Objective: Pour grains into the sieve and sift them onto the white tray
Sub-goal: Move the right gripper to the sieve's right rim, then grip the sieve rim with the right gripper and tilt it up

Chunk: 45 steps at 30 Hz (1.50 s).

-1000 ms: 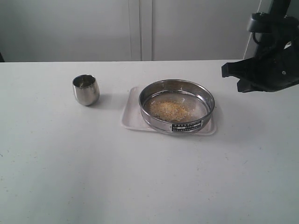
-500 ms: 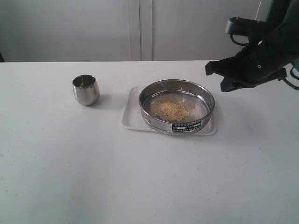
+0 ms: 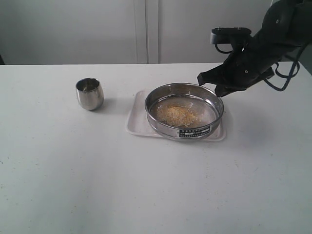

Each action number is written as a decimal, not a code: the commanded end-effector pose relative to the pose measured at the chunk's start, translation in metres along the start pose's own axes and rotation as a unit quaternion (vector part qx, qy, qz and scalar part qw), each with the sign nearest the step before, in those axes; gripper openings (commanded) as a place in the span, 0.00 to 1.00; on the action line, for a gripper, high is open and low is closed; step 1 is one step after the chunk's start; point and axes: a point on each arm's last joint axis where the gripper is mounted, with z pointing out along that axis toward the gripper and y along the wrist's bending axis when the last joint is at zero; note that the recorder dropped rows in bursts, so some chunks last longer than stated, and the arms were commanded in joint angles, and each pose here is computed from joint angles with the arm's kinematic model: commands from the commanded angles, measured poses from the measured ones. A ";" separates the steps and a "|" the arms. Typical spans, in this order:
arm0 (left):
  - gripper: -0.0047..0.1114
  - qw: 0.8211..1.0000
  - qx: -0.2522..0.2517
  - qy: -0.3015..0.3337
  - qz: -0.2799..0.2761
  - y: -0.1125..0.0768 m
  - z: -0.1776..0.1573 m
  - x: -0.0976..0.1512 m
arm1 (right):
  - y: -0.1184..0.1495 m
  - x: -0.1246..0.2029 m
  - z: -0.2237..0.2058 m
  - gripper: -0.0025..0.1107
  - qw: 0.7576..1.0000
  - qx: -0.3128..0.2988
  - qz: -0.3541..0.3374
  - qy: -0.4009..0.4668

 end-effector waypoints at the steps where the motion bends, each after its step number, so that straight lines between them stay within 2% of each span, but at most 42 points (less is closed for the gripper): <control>1: 0.04 1.000 0.005 0.001 -0.003 -0.001 -0.001 0.002 | -0.008 -0.004 0.009 0.02 0.999 0.037 0.012 -0.007; 4: 0.04 1.000 0.005 0.001 -0.003 -0.001 -0.001 0.002 | -0.012 -0.005 0.016 0.06 0.998 0.048 0.034 -0.007; 10: 0.04 1.000 0.005 0.001 -0.003 -0.001 -0.001 0.002 | -0.014 -0.006 0.034 0.23 0.996 0.049 0.068 -0.014; 13: 0.04 1.000 0.005 0.001 -0.003 -0.001 -0.001 0.002 | -0.015 -0.004 0.042 0.26 0.996 0.050 0.073 -0.009; 33: 0.04 1.000 0.005 0.001 -0.003 -0.001 -0.001 0.002 | -0.021 0.010 0.092 0.25 0.993 0.045 0.113 0.011; 38: 0.04 1.000 0.005 0.001 -0.003 -0.001 -0.001 0.002 | -0.020 0.011 0.093 0.17 0.992 0.040 0.123 0.011; 45: 0.04 1.000 0.005 0.001 -0.003 -0.001 -0.001 0.002 | -0.020 0.011 0.094 0.16 0.992 0.039 0.123 0.012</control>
